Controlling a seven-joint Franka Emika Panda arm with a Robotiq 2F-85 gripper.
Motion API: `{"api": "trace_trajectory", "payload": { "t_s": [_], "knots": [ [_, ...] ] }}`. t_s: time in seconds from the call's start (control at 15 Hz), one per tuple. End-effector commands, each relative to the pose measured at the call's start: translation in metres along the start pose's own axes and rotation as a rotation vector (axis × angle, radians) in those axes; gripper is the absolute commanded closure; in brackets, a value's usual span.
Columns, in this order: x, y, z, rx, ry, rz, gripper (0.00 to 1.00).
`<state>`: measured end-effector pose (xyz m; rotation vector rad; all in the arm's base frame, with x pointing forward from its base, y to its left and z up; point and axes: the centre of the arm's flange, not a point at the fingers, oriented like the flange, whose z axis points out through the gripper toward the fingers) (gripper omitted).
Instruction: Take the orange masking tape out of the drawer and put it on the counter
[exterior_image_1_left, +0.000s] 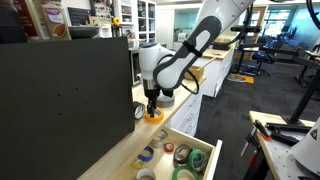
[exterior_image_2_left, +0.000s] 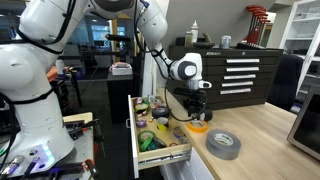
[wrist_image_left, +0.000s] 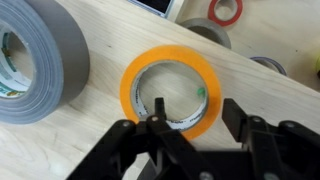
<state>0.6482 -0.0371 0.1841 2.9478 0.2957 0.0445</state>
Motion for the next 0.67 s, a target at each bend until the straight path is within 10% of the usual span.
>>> {"api": "trace_trajectory", "payload": {
  "t_s": [0.0,0.6],
  "knots": [
    [-0.029,0.002,-0.043,-0.003,-0.037,-0.004,0.06],
    [-0.052,-0.003,-0.071,0.024,-0.146,0.003,0.00]
  ]
}}
